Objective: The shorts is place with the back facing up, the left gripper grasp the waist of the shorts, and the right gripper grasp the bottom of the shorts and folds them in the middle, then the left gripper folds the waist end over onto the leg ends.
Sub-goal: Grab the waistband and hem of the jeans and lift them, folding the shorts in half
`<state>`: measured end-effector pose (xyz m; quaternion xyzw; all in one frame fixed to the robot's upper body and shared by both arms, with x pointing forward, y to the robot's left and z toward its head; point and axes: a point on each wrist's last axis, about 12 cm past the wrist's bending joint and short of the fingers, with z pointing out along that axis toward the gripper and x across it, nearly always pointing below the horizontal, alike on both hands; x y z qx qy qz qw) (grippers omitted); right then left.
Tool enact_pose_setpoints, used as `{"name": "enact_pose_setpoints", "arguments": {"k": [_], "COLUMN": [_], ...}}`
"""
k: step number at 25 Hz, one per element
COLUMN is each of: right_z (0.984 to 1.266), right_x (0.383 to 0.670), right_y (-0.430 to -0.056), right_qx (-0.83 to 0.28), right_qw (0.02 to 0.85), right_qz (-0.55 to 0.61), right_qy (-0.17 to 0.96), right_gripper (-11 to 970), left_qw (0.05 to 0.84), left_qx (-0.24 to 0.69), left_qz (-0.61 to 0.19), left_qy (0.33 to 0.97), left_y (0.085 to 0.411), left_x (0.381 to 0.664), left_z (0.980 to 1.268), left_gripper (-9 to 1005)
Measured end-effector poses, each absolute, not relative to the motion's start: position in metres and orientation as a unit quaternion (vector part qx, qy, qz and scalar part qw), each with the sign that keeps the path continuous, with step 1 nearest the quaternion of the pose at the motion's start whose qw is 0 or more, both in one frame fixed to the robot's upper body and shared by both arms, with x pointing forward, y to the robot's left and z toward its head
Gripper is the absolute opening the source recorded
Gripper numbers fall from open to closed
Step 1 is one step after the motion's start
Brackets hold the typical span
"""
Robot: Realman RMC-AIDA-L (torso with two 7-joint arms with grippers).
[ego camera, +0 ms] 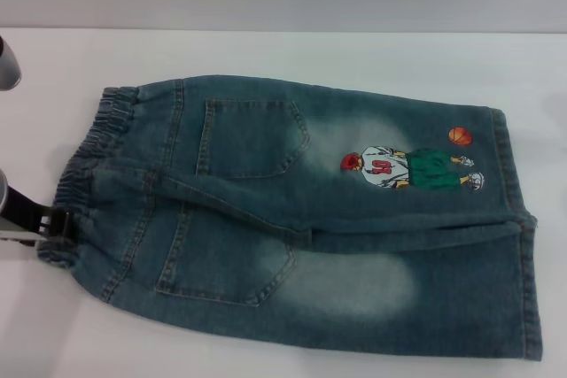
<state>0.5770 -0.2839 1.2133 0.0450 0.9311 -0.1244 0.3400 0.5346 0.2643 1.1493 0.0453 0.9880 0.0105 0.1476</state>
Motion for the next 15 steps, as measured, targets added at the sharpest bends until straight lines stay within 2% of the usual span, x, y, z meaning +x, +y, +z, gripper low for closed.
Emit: {"name": "enact_pose_setpoints", "arguments": {"k": [7,15], "right_z": [1.2123,1.2119], "right_x": [0.5776,0.5778], "right_y": [-0.2829,-0.2800], "right_qx": [0.044,0.038], "right_qw": [0.338,0.338], "right_qz": [-0.124,-0.124], "right_qy": [0.932,0.932], "right_gripper": [644,644], "left_qw": [0.131,0.134], "left_qx": [0.050,0.051], "left_qz": [0.010,0.009], "left_qy": [0.990,0.990], "left_y": [0.2642,0.2646], "left_x": [0.5350,0.5358], "left_z": [1.1427,1.1413], "left_gripper": [573,756]}}
